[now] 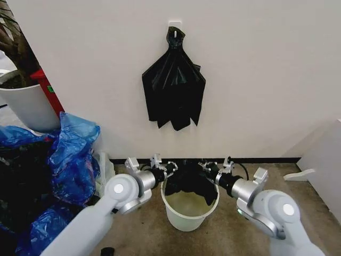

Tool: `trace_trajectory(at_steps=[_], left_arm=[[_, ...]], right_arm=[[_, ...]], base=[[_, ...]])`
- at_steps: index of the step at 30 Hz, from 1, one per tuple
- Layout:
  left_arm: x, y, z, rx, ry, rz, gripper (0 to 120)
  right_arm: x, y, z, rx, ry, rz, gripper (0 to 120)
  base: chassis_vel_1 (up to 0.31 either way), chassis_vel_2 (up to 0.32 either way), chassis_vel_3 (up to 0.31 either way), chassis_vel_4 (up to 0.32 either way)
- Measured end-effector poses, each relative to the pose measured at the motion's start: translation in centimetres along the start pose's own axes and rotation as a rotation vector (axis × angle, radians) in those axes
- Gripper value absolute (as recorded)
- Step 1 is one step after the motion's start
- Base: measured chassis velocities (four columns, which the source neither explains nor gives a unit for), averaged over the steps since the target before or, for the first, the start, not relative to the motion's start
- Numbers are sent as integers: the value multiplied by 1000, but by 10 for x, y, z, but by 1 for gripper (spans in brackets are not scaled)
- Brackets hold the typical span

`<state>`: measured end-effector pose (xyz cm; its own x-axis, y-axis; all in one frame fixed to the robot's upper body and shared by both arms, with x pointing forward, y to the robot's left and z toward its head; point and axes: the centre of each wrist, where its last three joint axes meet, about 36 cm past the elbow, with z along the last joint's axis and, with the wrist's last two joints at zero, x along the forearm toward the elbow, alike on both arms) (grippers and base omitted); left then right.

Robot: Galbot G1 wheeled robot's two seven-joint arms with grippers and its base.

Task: Place the garbage bag over the trash bin.

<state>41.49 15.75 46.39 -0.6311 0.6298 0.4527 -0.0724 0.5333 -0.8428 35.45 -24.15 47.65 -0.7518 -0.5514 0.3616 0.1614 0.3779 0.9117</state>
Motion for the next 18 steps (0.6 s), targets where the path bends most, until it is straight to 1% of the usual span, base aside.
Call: trace_trajectory(at_steps=[2,6,8,10,11,13,14,17,18], left_arm=[[-7,3,7,18,-9,-23,0],[-7,4,16,38,-25,-48,0],[3,5,21,42,-47,-57,0],[20,8,21,46,-77,-70,0],[20,8,21,46,-77,-70,0],[29,11,23,45,-82,-81,0],[41,15,30,41,-77,-96,0],[53,18,38,37,-70,-110,0],[53,18,38,37,-70,-110,0]], right_arm=[[-2,-13,3,-8,-2,31,0],[4,-13,8,-8,0,45,0],[16,-4,12,21,6,43,0],[30,5,13,58,18,48,0],[30,5,13,58,18,48,0],[38,10,14,80,19,65,0],[45,18,15,101,24,100,0],[53,31,19,126,34,160,0],[53,31,19,126,34,160,0]], base=[[0,0,0,0],[0,0,0,0],[0,0,0,0],[0,0,0,0],[0,0,0,0],[0,0,0,0],[0,0,0,0],[0,0,0,0],[0,0,0,0]])
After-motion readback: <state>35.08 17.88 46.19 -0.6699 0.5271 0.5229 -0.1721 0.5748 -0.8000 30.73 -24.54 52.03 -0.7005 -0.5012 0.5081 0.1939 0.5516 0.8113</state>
